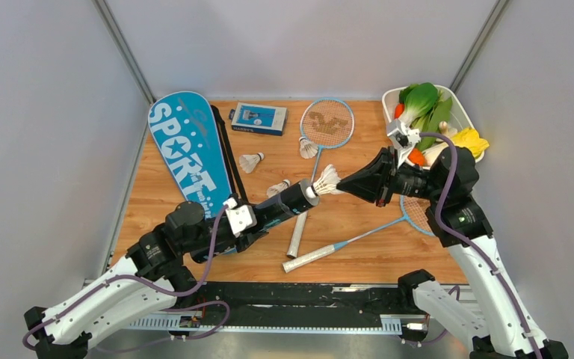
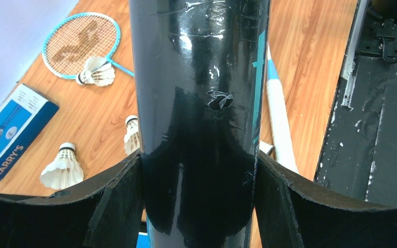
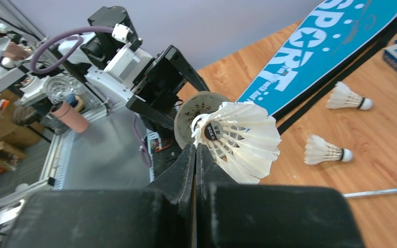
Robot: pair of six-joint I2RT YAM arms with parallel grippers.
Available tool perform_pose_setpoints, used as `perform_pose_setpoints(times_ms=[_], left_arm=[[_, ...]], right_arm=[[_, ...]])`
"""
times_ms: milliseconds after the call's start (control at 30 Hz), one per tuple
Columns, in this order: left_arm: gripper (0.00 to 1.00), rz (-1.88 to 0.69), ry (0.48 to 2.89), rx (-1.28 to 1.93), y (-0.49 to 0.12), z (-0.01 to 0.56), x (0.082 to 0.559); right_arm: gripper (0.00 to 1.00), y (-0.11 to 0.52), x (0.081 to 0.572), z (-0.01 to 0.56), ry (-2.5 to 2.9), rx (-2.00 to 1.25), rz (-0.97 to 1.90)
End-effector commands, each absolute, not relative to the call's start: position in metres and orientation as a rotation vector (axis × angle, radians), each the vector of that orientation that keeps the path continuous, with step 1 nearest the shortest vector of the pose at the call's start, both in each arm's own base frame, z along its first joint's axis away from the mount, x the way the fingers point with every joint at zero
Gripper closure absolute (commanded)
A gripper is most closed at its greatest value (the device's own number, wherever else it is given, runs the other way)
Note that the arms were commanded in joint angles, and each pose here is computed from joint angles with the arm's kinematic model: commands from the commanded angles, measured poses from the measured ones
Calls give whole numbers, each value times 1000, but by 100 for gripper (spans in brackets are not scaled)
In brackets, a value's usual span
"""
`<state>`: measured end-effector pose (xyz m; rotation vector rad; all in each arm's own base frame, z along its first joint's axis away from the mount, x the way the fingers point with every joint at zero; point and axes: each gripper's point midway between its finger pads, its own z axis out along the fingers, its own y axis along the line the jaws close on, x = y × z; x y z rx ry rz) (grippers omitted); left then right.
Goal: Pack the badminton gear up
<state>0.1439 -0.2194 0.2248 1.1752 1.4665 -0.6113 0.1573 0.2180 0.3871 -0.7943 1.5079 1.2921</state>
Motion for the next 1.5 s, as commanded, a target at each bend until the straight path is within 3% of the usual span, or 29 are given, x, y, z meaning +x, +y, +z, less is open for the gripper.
perform_pose_setpoints(times_ms=[0, 633, 1467], left_arm=[[46, -627, 1310, 1162, -228, 263, 144], [46, -637, 1318, 1210, -241, 264, 149], [47, -638, 1283, 1209, -235, 266, 143]], right_arm=[[100, 224, 136, 387, 1467, -880, 1409], [100, 262, 141, 359, 1496, -888, 1510], [100, 280, 161, 330, 1626, -803, 1416]])
